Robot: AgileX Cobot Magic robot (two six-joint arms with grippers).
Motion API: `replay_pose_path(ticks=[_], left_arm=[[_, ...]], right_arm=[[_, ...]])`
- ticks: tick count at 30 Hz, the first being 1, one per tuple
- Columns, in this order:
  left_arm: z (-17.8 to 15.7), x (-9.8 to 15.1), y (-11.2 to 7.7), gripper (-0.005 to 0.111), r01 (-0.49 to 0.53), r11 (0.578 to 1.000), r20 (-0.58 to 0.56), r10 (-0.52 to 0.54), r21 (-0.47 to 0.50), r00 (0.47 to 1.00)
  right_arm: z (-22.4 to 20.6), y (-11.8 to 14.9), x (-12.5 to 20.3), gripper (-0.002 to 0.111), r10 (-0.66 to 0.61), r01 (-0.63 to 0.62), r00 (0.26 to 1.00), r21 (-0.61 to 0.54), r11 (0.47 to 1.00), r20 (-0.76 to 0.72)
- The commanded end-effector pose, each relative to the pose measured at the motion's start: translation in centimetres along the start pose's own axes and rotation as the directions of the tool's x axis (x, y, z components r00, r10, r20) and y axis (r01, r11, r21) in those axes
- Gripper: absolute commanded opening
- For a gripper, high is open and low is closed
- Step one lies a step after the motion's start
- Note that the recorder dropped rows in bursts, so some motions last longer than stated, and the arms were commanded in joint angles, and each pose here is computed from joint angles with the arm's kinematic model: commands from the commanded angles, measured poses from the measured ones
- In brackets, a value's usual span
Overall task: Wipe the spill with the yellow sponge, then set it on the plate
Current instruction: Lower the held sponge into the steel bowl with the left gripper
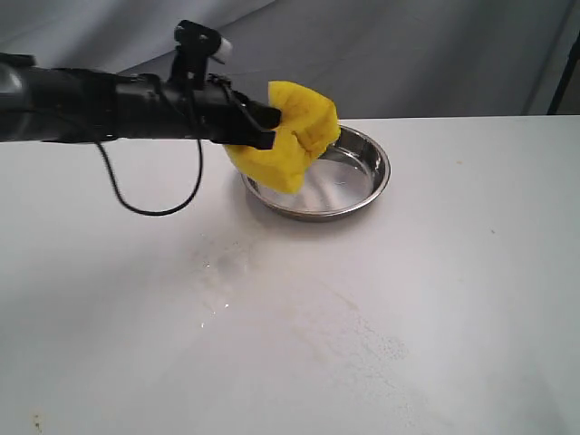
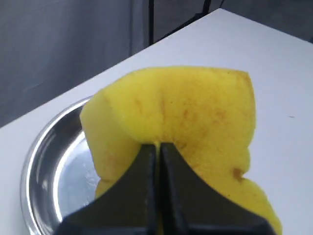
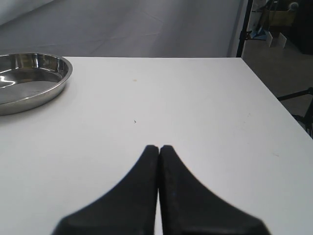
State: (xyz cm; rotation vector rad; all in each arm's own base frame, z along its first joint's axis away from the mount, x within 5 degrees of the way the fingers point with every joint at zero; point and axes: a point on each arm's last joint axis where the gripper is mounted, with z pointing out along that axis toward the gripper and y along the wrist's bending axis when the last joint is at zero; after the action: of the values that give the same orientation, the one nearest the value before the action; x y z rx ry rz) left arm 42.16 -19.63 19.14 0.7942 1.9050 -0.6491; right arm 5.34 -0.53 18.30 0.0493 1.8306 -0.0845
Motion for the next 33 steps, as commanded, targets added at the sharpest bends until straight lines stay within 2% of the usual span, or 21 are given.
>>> replay_pose_path(ticks=[1, 7, 10, 13, 18, 22, 28, 29, 31, 32, 33], left_arm=[[4.2, -1.0, 1.5, 0.0, -0.05, 0.99, 0.012, 0.052, -0.13, 0.999], [8.4, -0.5, 4.0, 0.0, -0.013, 0.985, 0.059, 0.024, -0.173, 0.998], [9.4, 0.9, 4.1, 0.0, -0.006, 0.997, 0.069, 0.011, -0.076, 0.998], [9.9, 1.8, 4.4, 0.0, 0.002, 0.995, 0.047, 0.002, -0.096, 0.999], [9.9, 1.9, 4.4, 0.0, 0.096, 0.992, 0.052, -0.092, -0.084, 0.994], [9.9, 1.9, 3.6, 0.0, 0.114, 0.993, 0.035, -0.114, 0.001, 0.993], [9.8, 2.7, 3.1, 0.002, 0.085, 0.995, -0.058, -0.083, 0.044, 0.995], [9.8, 2.6, 3.1, 0.007, 0.087, 0.995, -0.063, -0.084, 0.045, 0.994], [9.7, 2.4, 2.9, 0.027, 0.099, 0.993, -0.06, -0.096, 0.057, 0.994], [9.6, 2.2, 2.9, 0.043, 0.099, 0.993, -0.06, -0.096, 0.063, 0.994], [9.4, 2.0, 2.8, 0.066, 0.126, 0.99, -0.057, -0.122, 0.065, 0.991]], right_arm=[[0.0, 0.0, 0.1, 0.0, -0.006, 0.006, 1.0, -0.002, 1.0, 0.005], [0.0, 0.0, 0.1, 0.0, -0.006, 0.006, 1.0, -0.002, 1.0, 0.005], [0.0, 0.0, 0.1, 0.0, -0.004, 0.004, 1.0, -0.002, 1.0, 0.005], [0.0, 0.0, 0.1, 0.0, -0.004, 0.004, 1.0, -0.002, 1.0, 0.005], [0.0, 0.0, 0.1, 0.0, -0.004, 0.004, 1.0, -0.002, 1.0, 0.005], [0.0, 0.0, 0.1, 0.0, -0.006, 0.006, 1.0, -0.002, 1.0, 0.005], [0.0, 0.0, 0.1, 0.0, -0.006, 0.006, 1.0, -0.002, 1.0, 0.005], [0.0, 0.0, 0.1, 0.0, -0.006, 0.006, 1.0, -0.002, 1.0, 0.005], [0.0, 0.0, 0.1, 0.0, -0.006, 0.006, 1.0, -0.002, 1.0, 0.005], [0.0, 0.0, 0.1, 0.0, -0.006, 0.006, 1.0, -0.002, 1.0, 0.005], [0.0, 0.0, 0.1, 0.0, -0.006, 0.006, 1.0, -0.002, 1.0, 0.005]])
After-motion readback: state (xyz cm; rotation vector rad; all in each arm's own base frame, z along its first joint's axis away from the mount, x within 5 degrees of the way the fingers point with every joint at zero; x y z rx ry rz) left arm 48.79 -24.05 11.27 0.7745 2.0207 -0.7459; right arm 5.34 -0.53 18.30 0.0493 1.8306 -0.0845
